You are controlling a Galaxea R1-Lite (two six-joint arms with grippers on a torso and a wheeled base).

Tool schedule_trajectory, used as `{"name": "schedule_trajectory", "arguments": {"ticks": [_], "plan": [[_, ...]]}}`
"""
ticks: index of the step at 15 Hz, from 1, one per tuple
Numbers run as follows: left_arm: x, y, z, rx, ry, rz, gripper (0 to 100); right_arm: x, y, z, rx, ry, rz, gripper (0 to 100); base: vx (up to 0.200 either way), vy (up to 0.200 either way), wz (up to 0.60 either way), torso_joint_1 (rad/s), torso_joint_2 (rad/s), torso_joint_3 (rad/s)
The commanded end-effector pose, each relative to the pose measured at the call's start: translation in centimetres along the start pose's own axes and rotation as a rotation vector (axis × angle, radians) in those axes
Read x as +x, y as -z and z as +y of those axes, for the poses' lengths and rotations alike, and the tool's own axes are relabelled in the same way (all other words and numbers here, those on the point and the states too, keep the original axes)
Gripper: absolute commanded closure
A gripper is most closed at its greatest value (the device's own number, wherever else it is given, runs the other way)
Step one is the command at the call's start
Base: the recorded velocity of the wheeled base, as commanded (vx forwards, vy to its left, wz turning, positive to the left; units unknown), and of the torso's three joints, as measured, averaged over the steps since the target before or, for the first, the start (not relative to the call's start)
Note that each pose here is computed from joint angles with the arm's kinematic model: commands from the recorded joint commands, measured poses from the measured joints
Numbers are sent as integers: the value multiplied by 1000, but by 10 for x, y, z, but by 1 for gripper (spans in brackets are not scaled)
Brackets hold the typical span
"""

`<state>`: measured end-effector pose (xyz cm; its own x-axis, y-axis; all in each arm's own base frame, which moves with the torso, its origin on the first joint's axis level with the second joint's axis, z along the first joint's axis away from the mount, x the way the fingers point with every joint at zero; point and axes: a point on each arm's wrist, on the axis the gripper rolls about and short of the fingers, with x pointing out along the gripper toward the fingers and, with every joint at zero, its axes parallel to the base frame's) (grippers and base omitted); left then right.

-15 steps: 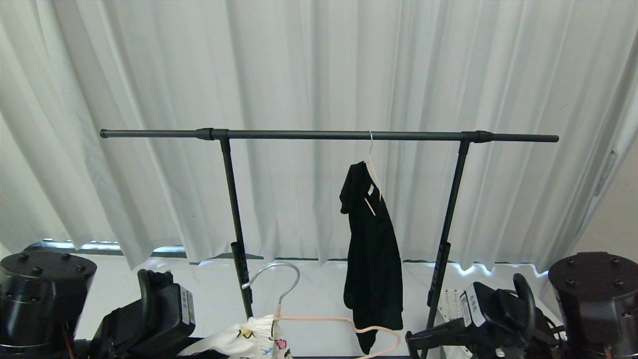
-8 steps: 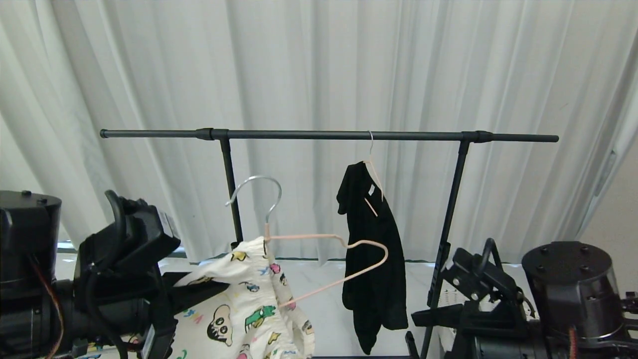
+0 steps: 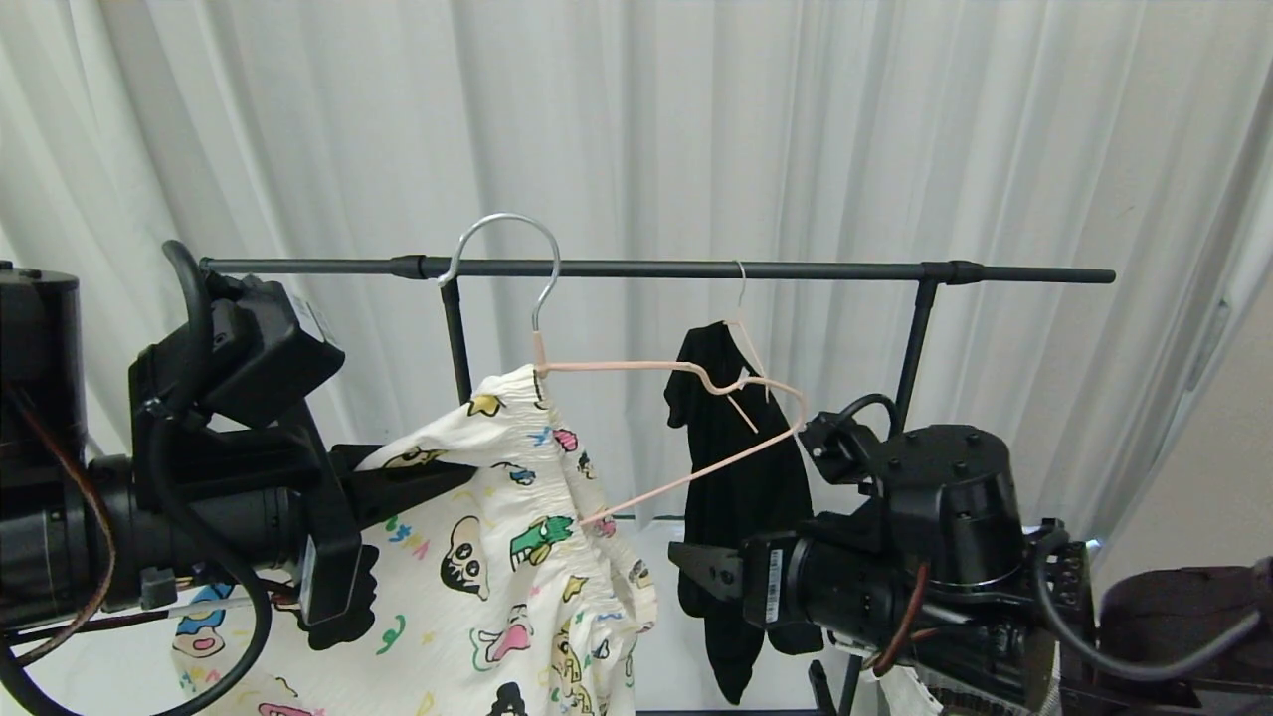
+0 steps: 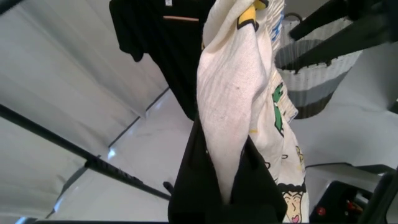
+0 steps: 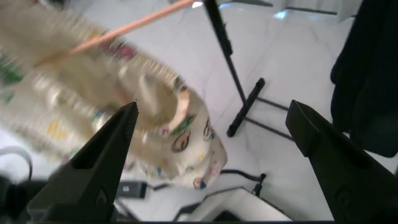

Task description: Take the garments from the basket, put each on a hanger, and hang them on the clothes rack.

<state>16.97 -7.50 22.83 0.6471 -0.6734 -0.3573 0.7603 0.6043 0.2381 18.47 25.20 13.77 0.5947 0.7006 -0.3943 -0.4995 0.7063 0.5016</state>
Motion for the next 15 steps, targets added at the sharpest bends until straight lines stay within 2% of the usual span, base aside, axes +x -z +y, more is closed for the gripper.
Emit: {"name": "schedule_trajectory", "arguments": {"ticks": [1, 6, 10, 14, 15], "plan": [[1, -3, 0, 7, 3, -10, 100, 19, 16, 1, -13, 11, 53, 0, 0, 0, 0, 0, 0, 0], [-1, -4, 0, 7, 1, -14, 100, 34, 29, 5, -31, -2, 76, 0, 0, 0, 0, 0, 0, 0], [0, -5, -1, 9, 5, -16, 100, 42, 43, 4, -48, 38, 98, 0, 0, 0, 0, 0, 0, 0], [0, 2, 4, -11, -26, 13, 100, 48, 39, -19, -100, 164, 64, 0, 0, 0, 0, 0, 0, 0], [1, 4, 6, -16, -48, 29, 100, 48, 34, -37, -171, 237, 57, 0, 0, 0, 0, 0, 0, 0]]}}
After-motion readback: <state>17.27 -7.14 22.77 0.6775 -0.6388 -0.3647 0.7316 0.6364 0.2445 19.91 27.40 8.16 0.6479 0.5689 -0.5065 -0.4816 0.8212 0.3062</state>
